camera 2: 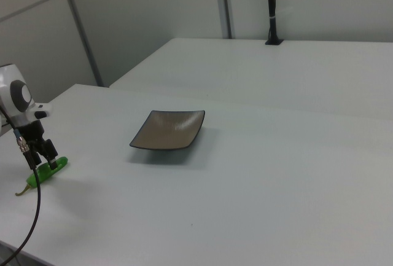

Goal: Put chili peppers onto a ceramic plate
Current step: 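Lower the open gripper onto the green chili pepper and close it, then lift the chili pepper and carry it over the brown plate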

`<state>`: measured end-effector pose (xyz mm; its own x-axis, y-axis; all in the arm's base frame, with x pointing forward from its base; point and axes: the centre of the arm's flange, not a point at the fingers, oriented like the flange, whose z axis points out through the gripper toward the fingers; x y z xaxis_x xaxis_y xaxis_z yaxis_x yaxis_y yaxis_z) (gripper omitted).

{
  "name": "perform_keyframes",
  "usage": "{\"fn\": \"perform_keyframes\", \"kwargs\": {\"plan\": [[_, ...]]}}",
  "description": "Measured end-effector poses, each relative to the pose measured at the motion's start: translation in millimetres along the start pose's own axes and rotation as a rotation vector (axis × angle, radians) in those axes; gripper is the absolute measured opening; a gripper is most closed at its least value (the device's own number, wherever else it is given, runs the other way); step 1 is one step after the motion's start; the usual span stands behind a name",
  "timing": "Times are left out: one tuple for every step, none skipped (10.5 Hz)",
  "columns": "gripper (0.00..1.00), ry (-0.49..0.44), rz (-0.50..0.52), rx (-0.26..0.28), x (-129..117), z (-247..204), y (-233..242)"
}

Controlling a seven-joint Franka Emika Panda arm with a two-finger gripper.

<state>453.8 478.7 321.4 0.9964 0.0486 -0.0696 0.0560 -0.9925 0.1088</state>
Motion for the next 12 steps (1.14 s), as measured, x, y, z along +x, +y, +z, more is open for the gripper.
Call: {"fn": "perform_keyframes", "kwargs": {"plan": [[1.0,-0.007,-0.002,-0.007,0,6,0],[1.0,-0.012,-0.004,-0.014,0,12,0],[0.96,-0.017,-0.007,-0.021,-1,16,0],[0.96,-0.021,-0.008,-0.026,-2,20,0],[0.83,-0.024,-0.01,-0.03,-3,22,0],[0.59,-0.023,-0.01,-0.029,-3,22,0],[0.58,-0.022,-0.011,-0.028,-3,22,0],[0.48,-0.021,-0.011,-0.027,-3,21,0],[0.37,-0.019,-0.011,-0.027,-3,20,0],[0.37,-0.018,-0.009,-0.027,-2,20,1],[0.37,-0.015,-0.007,-0.031,-1,17,3],[0.37,-0.012,-0.009,-0.039,1,8,9]]}}
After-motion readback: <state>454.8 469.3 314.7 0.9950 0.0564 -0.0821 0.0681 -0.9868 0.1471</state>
